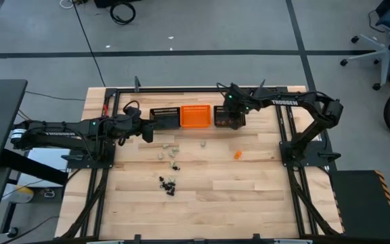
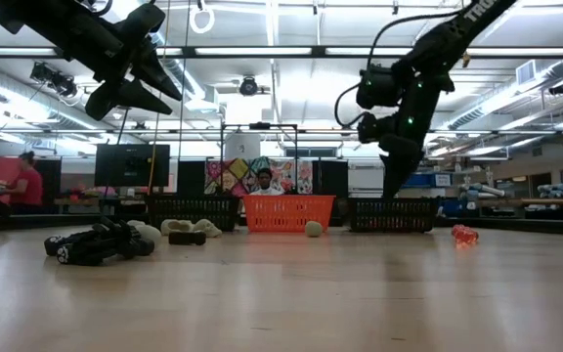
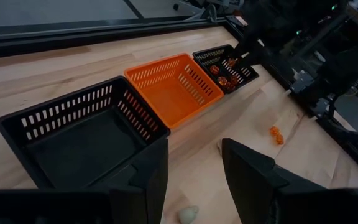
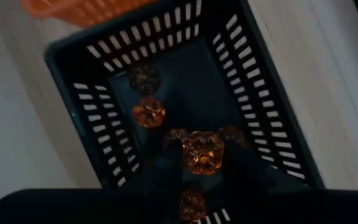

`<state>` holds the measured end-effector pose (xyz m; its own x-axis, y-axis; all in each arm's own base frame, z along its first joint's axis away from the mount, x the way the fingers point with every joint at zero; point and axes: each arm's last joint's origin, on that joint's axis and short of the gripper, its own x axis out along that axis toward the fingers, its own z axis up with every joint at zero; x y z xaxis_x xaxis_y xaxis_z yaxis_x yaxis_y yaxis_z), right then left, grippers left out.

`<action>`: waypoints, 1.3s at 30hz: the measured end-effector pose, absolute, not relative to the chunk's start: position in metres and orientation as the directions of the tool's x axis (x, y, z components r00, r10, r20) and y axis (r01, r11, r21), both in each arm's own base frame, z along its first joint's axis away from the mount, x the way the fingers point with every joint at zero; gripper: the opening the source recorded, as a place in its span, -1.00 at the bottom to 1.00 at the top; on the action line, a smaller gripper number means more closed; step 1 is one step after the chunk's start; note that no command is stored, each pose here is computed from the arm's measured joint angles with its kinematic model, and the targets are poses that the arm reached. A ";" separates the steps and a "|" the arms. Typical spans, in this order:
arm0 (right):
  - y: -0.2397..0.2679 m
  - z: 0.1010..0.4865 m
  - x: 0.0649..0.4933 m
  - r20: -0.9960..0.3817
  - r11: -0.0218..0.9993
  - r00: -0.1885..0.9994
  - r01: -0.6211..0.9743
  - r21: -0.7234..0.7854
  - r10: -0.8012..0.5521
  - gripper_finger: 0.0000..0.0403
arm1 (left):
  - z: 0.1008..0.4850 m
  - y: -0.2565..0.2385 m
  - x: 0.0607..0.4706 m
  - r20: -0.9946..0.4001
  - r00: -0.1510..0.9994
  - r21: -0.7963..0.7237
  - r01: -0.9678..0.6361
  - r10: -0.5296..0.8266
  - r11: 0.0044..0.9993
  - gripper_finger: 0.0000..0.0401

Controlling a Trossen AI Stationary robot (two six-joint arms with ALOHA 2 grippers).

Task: Sort Halloween decoration
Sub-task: Put the orange pumpkin toy into the right black bin, then put the white skull toy into the left black bin

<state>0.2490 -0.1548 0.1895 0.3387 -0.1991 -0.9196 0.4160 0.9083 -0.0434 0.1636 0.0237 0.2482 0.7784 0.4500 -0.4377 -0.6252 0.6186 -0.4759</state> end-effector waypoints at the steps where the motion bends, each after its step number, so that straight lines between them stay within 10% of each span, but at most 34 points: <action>1: -0.155 0.187 0.248 -0.920 0.909 0.341 0.416 -0.037 -0.194 -0.53 | 0.248 0.024 0.164 -0.438 0.778 -0.479 -0.626 0.450 0.616 -0.21; 21: -0.151 0.173 0.242 -0.926 0.888 0.330 0.459 -0.012 -0.183 -0.12 | 0.248 0.024 0.164 -0.438 0.778 -0.483 -0.626 0.450 0.612 -0.21; 39: -0.115 0.212 0.274 -0.930 0.953 0.367 0.289 0.084 -0.029 -0.15 | 0.246 0.016 0.165 -0.473 0.827 -0.467 -0.529 0.305 0.708 -0.21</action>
<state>0.2738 -0.1147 0.2119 0.3672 -0.0294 -0.9297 0.2895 0.9535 0.0842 0.1647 0.0162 0.2462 0.8266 0.3055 -0.4727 -0.5290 0.7084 -0.4673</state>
